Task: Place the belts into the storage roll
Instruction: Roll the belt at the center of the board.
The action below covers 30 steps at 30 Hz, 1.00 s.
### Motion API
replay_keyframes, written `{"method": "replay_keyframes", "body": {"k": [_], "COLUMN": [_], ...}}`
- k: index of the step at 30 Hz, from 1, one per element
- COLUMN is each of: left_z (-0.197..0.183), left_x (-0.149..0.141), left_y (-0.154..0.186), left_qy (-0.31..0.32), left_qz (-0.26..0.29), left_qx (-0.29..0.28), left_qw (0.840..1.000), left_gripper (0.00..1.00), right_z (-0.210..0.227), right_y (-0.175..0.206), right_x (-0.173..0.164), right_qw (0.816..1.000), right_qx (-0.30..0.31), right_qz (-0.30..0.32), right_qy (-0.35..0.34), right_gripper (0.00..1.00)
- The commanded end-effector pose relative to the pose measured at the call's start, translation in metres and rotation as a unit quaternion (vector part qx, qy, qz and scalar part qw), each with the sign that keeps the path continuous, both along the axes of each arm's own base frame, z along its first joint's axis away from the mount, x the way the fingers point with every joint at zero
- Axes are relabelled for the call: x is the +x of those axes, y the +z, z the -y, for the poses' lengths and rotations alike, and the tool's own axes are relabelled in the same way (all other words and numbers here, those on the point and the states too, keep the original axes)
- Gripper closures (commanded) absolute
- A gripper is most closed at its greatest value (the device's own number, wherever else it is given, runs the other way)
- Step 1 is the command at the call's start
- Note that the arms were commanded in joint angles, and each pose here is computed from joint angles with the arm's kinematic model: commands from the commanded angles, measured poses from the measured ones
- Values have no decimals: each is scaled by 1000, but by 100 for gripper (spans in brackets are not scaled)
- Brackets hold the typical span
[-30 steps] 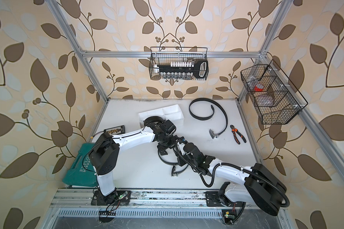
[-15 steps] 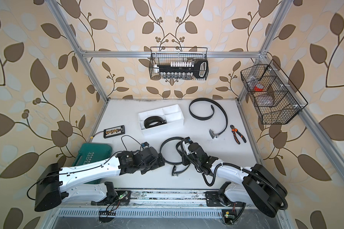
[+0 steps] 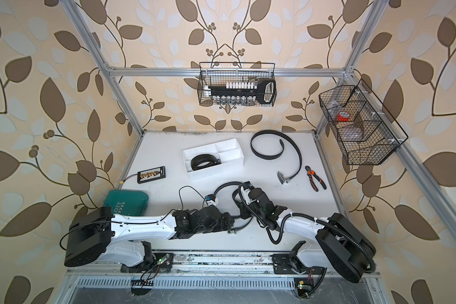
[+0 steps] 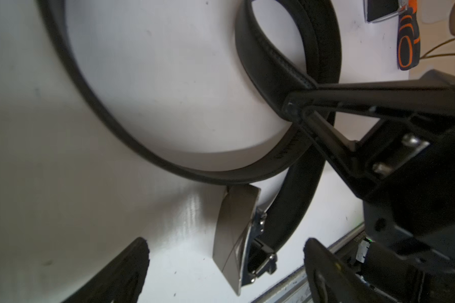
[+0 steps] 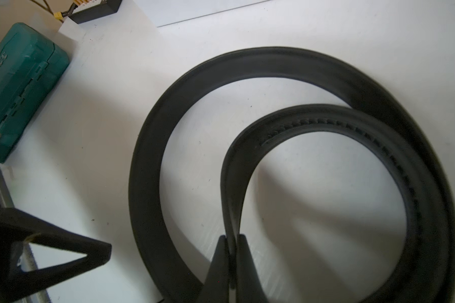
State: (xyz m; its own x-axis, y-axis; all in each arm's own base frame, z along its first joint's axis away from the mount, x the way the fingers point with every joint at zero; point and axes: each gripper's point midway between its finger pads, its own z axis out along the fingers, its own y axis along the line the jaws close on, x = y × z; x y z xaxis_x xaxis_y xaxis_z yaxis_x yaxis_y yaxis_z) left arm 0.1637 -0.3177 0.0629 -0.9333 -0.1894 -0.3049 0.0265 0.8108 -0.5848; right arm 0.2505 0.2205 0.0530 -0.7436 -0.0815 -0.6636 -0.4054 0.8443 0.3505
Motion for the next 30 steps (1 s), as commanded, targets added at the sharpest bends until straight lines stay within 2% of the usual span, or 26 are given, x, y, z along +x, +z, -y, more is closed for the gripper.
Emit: {"method": "replay_keyframes", "body": {"k": [1, 7, 12, 20, 22, 24, 29, 30], "left_z": [27, 20, 17, 8, 5, 6, 7, 6], "left_x": [0, 1, 5, 7, 6, 5, 2, 2], "left_y": [7, -14, -17, -16, -17, -18, -19, -19], "left_qy": [-37, -40, -48, -55, -60, -68, -71, -69], "left_qz": [12, 4, 10, 30, 35, 39, 46, 48], "left_qx": [-24, 53, 112, 165, 185, 199, 213, 214], "left_qw": [999, 998, 993, 984, 980, 977, 973, 973], "left_gripper": [10, 20, 25, 37, 43, 46, 56, 60], "right_z": [7, 11, 11, 14, 15, 15, 16, 17], "right_y": [-4, -3, -4, -8, -8, -9, -11, -11], "right_x": [-4, -5, -6, -5, -4, -4, -3, -3], "right_qw": [1000, 1000, 1000, 999, 999, 999, 999, 999], "right_qx": [-1, 4, 5, 1, -1, -3, -4, -5], "right_qz": [-17, -18, -21, -25, -25, -26, -28, -28], "right_qy": [-12, -19, -21, -29, -33, -34, -38, -38], "right_gripper": [100, 100, 100, 100, 100, 100, 100, 100]}}
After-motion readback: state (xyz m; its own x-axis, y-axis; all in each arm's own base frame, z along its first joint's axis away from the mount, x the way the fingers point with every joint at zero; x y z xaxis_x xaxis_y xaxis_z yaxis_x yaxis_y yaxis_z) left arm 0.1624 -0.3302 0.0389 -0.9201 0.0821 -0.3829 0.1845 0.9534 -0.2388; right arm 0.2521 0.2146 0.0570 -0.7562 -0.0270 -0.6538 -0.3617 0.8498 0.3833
